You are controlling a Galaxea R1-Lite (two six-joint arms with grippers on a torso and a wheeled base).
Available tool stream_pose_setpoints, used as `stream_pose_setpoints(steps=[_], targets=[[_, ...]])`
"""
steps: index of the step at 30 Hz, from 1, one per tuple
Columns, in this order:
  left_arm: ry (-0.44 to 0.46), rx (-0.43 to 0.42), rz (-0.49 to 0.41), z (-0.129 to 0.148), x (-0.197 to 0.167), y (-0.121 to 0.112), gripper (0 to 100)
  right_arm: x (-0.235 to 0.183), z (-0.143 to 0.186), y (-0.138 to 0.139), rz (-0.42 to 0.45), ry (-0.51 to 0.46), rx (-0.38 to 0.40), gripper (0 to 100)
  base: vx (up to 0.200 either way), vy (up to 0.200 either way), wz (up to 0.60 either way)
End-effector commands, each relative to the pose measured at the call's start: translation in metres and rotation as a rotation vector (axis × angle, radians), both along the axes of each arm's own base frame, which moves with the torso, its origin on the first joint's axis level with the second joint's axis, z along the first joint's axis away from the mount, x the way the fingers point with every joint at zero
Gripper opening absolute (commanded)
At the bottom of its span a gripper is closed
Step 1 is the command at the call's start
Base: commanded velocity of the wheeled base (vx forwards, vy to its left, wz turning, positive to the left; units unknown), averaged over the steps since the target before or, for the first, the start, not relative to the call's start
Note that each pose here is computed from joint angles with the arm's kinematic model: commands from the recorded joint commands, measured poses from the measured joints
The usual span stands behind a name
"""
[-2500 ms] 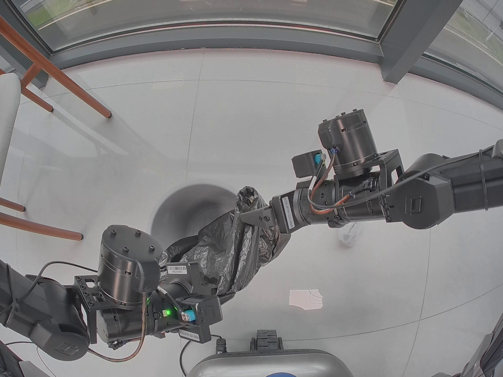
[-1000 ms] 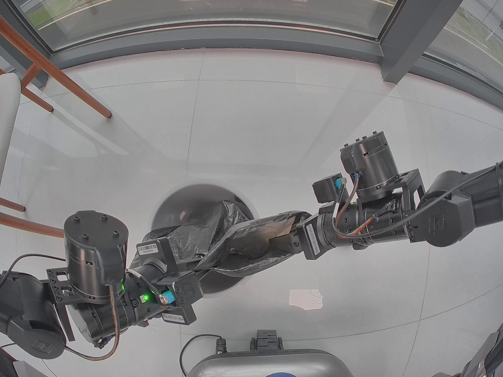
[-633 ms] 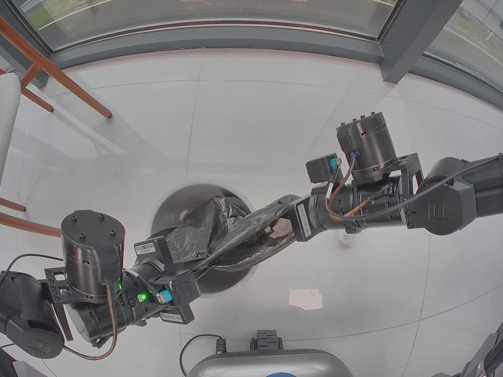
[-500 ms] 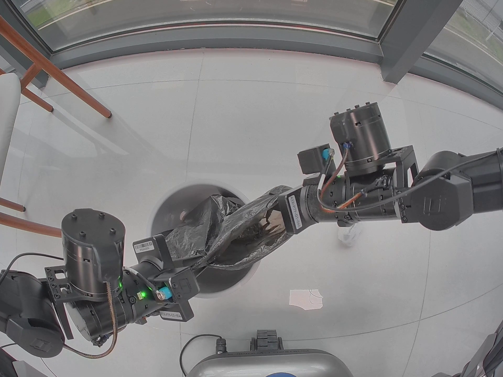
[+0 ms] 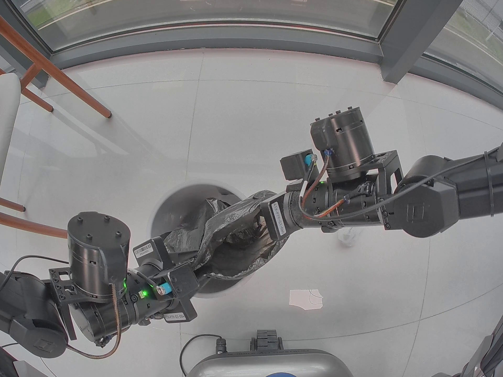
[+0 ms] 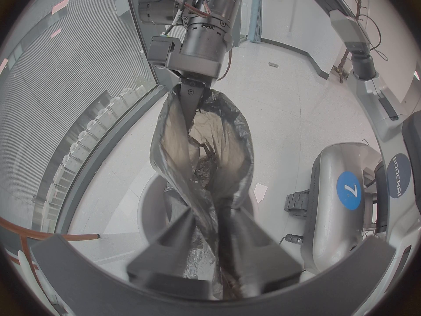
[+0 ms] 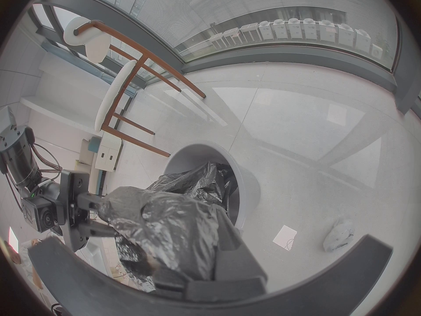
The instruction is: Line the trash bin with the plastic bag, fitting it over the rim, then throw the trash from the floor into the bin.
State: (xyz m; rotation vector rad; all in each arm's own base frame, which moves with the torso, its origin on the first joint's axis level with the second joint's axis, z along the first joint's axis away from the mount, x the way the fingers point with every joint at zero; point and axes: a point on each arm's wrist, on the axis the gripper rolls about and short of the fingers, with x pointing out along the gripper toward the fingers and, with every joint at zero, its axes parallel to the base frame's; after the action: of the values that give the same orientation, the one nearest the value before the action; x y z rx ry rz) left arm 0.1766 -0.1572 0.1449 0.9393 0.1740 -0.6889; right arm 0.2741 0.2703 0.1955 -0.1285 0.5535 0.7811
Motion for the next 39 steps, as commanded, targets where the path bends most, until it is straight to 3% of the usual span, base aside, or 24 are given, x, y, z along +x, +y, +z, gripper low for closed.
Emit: stream_pose_setpoints(steps=[1,8,14,20,28,33,39], targets=[[0.006,-0.009,-0.002,0.0,-0.001,-0.001,100,0.001,-0.002,0.001,0.002,0.003,-0.003,0,0.0,0.0,0.0],[0.057,-0.094,0.062,-0.001,0.0,0.001,100,0.002,-0.003,-0.001,-0.005,0.007,-0.006,0,0.0,0.0,0.0],[0.046,-0.086,0.088,0.0,0.002,0.0,100,0.001,-0.001,-0.002,-0.005,0.002,-0.002,0,0.0,0.0,0.0],[0.073,-0.023,0.122,-0.016,-0.003,0.004,100,0.003,0.001,-0.002,-0.008,-0.004,0.005,0,0.0,0.0,0.0],[-0.008,-0.043,0.224,-0.034,-0.002,0.006,100,0.006,0.002,-0.003,-0.015,-0.022,0.022,0,0.0,0.0,0.0],[-0.022,-0.062,0.22,-0.057,-0.002,0.006,100,0.007,0.003,-0.003,-0.016,-0.033,0.03,0,0.0,0.0,0.0],[-0.024,-0.068,0.204,-0.06,-0.006,0.007,100,0.006,0.004,-0.004,-0.018,-0.031,0.032,0,0.0,0.0,0.0]])
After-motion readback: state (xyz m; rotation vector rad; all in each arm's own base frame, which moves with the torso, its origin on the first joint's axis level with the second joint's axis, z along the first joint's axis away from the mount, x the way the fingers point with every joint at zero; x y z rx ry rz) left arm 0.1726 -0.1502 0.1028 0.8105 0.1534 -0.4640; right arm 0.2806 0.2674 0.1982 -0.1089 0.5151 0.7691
